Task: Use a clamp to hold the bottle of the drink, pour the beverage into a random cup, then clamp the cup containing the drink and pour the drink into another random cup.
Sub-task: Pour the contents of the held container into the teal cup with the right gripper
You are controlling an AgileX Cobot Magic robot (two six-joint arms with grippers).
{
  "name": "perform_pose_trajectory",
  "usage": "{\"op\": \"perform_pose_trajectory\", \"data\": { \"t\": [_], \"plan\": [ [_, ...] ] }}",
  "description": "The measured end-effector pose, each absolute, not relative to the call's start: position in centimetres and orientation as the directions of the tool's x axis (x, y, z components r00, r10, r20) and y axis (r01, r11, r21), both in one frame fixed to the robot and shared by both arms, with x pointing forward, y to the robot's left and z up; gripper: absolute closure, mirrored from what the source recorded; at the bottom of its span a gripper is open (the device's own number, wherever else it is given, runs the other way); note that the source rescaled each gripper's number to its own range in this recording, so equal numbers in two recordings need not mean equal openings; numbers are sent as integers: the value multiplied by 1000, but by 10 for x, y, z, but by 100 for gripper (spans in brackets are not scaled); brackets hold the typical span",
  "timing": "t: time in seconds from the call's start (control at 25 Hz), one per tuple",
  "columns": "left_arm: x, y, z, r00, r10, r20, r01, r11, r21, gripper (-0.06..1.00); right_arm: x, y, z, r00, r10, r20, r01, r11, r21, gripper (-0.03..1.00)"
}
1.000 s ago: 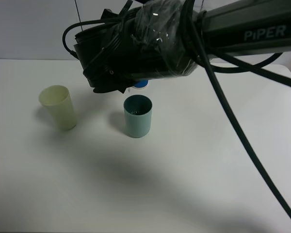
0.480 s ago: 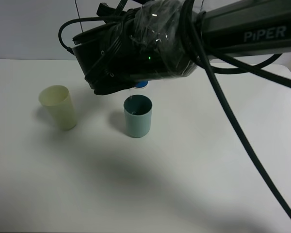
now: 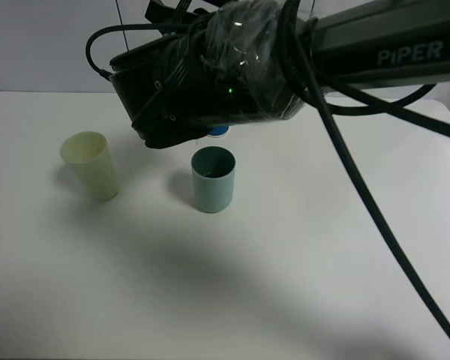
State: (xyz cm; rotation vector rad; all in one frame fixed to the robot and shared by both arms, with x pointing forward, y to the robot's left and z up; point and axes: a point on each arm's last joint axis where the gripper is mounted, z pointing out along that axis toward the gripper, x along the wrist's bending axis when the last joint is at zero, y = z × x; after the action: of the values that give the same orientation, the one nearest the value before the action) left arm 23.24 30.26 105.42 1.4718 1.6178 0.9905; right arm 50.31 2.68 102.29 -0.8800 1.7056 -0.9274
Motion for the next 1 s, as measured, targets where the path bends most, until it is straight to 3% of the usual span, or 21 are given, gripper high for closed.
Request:
{"op": "perform_pose_trajectory", "data": {
  "t": [0.28,0.68,1.0],
  "plan": [
    [232,303,1054,-85,996,-15,440,51,897,18,503,26,1022,-287,-859,-424,-140,475,-869,97],
    [232,303,1054,-85,996,-15,440,51,897,18,497,22,1009,-414,-789,-453,-203,565,-799,97],
    [232,303,1054,-85,996,-15,440,51,897,18,500,13,1000,-546,-630,-553,-150,723,-675,97]
  ]
}}
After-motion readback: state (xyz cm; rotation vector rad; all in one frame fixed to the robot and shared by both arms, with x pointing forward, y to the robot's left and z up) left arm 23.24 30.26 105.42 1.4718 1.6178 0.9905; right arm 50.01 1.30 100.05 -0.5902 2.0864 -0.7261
